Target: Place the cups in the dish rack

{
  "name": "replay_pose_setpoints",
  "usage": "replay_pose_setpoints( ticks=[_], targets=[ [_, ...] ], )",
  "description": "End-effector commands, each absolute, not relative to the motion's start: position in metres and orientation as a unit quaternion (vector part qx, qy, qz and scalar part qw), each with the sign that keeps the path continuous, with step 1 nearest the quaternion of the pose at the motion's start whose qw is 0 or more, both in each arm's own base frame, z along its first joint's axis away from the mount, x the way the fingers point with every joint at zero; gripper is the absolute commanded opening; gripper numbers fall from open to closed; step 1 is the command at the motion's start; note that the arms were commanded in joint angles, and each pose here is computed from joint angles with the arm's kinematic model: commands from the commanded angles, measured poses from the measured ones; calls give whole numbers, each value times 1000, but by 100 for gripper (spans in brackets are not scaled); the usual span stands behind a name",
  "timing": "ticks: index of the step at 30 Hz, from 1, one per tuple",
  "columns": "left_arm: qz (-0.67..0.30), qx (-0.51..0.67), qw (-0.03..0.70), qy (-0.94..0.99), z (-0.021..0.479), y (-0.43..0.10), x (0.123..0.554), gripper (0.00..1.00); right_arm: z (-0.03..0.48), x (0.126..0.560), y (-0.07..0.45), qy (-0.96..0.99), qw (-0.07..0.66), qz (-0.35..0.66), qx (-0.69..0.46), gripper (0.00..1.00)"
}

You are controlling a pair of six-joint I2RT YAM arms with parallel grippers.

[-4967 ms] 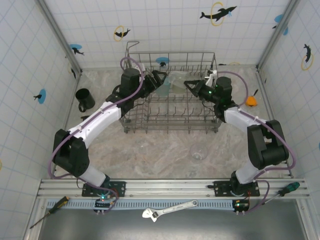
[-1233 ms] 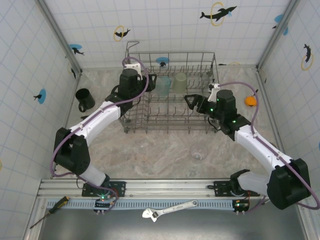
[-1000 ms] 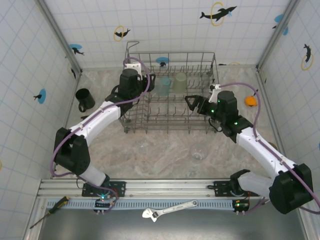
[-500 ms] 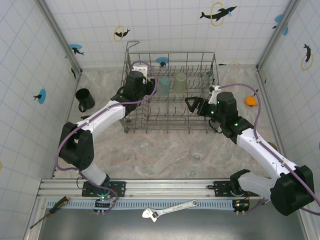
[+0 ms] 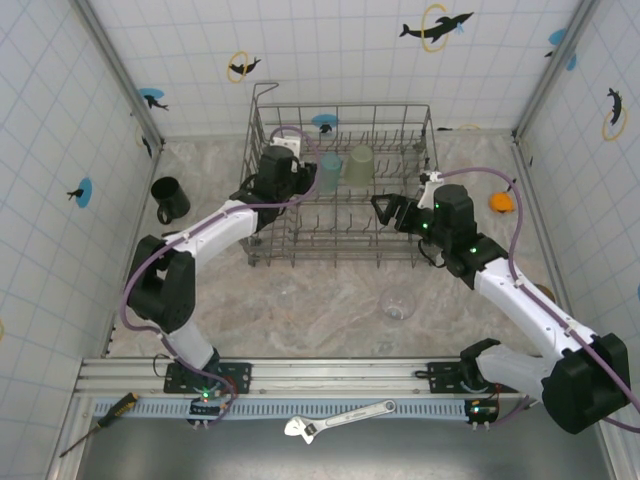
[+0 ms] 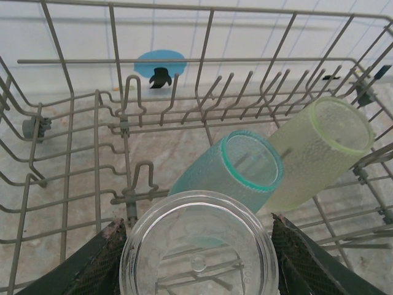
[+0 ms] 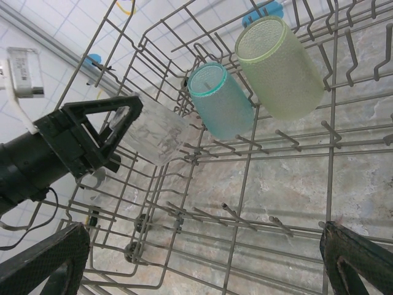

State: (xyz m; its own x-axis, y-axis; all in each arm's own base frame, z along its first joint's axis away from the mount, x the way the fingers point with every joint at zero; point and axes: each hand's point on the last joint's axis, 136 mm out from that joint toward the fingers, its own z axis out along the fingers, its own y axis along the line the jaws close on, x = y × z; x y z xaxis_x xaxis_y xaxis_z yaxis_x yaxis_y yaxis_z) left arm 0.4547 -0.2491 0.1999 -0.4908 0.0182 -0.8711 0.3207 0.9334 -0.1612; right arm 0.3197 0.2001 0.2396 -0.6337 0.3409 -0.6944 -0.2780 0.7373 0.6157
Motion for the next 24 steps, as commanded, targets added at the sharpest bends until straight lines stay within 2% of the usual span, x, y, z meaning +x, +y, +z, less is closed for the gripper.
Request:
replay_pose_setpoints(
  ticks=[1, 24],
  targets=[
    [-142, 105, 500, 848, 195, -253, 459, 0, 245, 316, 198, 823, 439, 361, 15, 100],
    [-82, 118, 506, 851, 157, -254, 467, 0, 243, 321, 202, 820, 445, 360, 14, 100]
  ],
)
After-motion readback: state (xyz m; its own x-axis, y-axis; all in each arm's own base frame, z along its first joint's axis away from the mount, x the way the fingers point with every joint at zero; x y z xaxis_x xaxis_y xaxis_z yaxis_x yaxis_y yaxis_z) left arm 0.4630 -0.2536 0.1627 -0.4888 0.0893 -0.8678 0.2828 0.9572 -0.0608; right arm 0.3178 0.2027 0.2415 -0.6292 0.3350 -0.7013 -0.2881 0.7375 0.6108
